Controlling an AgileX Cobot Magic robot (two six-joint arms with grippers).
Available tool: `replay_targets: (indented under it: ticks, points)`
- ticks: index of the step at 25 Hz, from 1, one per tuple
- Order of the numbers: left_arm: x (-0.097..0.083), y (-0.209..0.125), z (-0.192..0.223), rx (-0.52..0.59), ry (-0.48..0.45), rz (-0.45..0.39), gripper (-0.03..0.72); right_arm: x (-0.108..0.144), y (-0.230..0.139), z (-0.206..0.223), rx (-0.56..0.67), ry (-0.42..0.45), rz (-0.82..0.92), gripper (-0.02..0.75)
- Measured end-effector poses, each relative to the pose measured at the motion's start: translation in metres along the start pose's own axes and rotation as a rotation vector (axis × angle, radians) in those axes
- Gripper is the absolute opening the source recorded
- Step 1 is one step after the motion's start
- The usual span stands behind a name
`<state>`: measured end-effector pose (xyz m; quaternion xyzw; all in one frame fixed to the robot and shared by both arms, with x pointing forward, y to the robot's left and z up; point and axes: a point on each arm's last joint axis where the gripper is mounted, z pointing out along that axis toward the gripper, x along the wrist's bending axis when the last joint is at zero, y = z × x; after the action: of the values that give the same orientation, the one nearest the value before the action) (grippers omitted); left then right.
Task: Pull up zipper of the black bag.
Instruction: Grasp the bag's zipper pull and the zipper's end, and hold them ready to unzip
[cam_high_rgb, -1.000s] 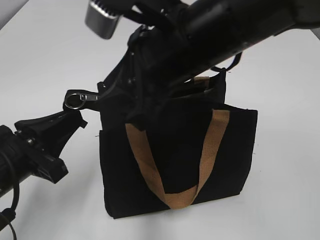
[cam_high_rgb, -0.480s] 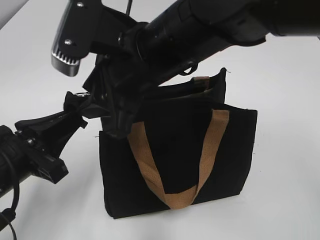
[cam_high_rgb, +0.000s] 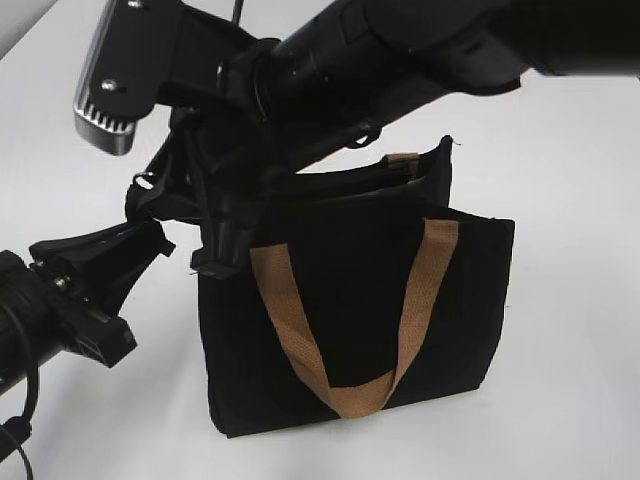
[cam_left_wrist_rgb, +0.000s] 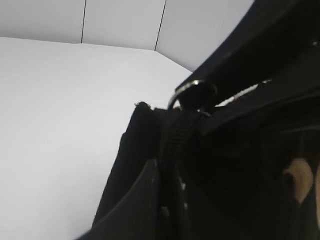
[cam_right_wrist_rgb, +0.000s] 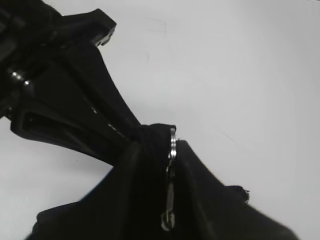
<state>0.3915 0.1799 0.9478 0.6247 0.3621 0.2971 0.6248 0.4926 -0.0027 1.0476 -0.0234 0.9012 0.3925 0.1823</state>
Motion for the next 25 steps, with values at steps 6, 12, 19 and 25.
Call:
replay_targets:
  ticks: [6,12,19,25]
  points:
    - [0.0000,0.0000,0.0000,0.000,0.000,0.000,0.018,-0.0013,0.0043,-0.0064,-0.014,-0.013,-0.008,0.125]
    - [0.0000,0.0000,0.0000,0.000,0.000,0.000,0.017,-0.0012,0.0064,-0.0083,-0.028,-0.013,0.013,0.120]
    - [0.0000,0.0000,0.0000,0.000,0.000,0.000,0.017,-0.0010,0.0078,-0.0084,-0.044,-0.009,0.047,0.120]
    - [0.0000,0.0000,0.0000,0.000,0.000,0.000,0.017,-0.0009,0.0100,-0.0085,-0.068,-0.005,0.098,0.114]
